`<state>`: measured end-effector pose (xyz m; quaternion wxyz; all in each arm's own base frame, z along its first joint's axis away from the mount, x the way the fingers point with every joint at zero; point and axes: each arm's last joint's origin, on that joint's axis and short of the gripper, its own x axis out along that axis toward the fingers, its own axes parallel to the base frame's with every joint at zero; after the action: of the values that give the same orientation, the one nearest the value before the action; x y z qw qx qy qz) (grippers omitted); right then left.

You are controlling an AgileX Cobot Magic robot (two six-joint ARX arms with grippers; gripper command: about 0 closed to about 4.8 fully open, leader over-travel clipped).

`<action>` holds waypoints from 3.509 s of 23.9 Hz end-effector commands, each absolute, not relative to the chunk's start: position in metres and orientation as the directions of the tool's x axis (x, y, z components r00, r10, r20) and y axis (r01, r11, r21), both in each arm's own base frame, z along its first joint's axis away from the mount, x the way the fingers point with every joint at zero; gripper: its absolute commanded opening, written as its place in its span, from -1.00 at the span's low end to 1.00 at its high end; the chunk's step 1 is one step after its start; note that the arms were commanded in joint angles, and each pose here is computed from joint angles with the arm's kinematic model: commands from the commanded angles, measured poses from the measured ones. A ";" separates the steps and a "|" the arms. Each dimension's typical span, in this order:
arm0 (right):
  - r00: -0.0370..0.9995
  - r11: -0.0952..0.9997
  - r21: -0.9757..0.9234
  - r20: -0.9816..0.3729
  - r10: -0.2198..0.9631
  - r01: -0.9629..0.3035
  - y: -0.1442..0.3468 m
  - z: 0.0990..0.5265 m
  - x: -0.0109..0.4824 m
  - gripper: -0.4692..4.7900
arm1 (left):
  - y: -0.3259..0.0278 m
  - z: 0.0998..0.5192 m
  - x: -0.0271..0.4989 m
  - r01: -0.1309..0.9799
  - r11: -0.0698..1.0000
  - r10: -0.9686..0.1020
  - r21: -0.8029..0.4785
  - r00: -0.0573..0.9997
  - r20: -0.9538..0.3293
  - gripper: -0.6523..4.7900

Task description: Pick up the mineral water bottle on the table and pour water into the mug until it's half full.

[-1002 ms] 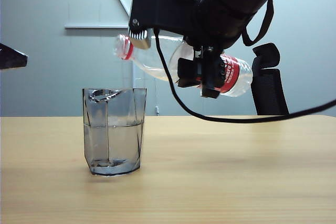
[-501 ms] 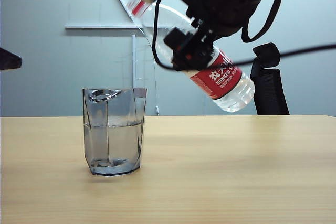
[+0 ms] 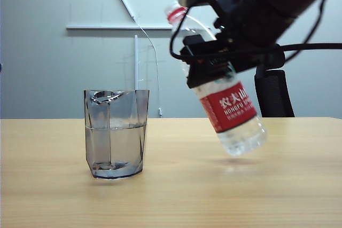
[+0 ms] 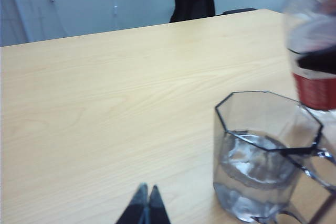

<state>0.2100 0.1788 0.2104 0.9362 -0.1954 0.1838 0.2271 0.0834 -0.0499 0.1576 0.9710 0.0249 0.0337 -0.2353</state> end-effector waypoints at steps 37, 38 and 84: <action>0.904 0.917 0.072 -0.153 0.398 -0.392 0.131 0.168 0.179 0.72 | -0.048 0.159 0.085 0.438 0.899 -0.435 0.029 0.898 -0.070 -0.77; 0.904 0.917 0.072 -0.155 0.399 -0.392 0.131 0.168 0.178 0.72 | -0.048 0.159 0.085 0.438 0.899 -0.435 0.029 0.898 -0.070 -0.77; 0.819 0.771 0.299 0.074 0.569 -0.562 0.077 0.189 0.079 -0.63 | 0.002 0.159 0.097 -0.082 0.996 0.084 0.029 0.994 -0.070 -0.77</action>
<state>0.0802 0.0787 0.1882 0.9415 0.1549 0.0087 0.2991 0.0972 0.0019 0.1576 0.9983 0.0146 0.0395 0.0410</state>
